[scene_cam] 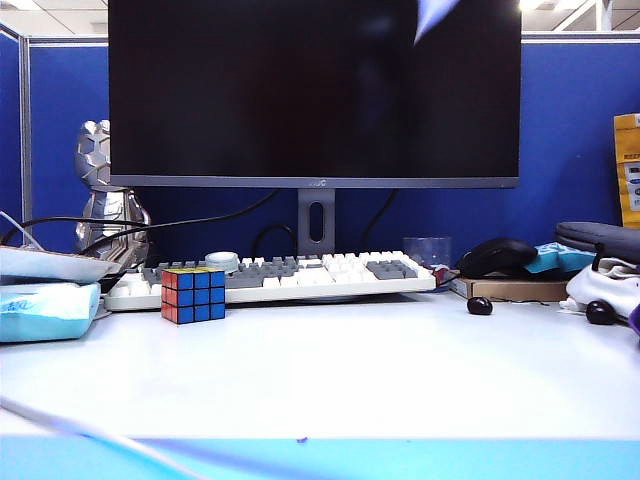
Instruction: Use the wet wipes on the table to wipe the cherry juice off the table, then put the wipes back on the table.
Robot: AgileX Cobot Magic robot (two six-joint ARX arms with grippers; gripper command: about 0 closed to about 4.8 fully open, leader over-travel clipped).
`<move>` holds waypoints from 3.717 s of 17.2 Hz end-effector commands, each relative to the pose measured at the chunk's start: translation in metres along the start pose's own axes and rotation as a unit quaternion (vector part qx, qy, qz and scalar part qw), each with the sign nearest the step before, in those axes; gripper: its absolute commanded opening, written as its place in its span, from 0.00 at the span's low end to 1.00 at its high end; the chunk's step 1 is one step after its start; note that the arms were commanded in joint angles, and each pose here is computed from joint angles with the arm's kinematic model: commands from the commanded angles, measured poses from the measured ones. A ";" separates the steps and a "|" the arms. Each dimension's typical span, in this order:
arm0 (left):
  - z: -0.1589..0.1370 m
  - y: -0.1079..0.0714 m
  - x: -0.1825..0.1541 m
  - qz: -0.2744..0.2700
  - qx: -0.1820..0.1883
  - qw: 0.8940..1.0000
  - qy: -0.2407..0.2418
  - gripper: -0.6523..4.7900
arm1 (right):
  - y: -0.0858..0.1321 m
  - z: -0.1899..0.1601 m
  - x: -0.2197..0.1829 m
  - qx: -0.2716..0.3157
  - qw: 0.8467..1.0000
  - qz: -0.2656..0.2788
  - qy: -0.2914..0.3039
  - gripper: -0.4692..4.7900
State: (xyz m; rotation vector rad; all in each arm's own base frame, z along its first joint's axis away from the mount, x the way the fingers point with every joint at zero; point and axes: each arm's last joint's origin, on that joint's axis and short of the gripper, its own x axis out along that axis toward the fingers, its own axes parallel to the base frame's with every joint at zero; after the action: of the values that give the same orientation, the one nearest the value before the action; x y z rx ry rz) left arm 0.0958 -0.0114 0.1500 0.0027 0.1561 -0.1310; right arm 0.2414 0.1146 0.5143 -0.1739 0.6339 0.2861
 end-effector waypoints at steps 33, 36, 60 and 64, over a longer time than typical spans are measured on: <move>-0.001 0.000 0.000 -0.001 -0.002 1.000 0.004 0.12 | -0.017 -0.365 0.077 0.106 0.962 -0.028 -0.250 0.08; -0.001 0.000 0.000 -0.001 -0.002 1.000 0.004 0.12 | -0.017 -0.377 0.079 0.108 0.961 -0.035 -0.254 0.08; -0.001 0.000 0.000 -0.001 -0.002 1.000 0.004 0.12 | -0.020 -0.395 0.088 0.107 0.961 -0.088 -0.239 0.08; -0.001 0.000 0.000 -0.001 -0.002 1.000 0.004 0.12 | -0.020 -0.395 0.088 0.107 0.961 -0.085 -0.239 0.08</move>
State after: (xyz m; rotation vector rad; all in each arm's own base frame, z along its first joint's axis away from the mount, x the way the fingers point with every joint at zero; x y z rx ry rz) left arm 0.0958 -0.0114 0.1501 0.0027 0.1557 -0.1310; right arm 0.0947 0.0168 0.1491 0.0509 0.1719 0.0784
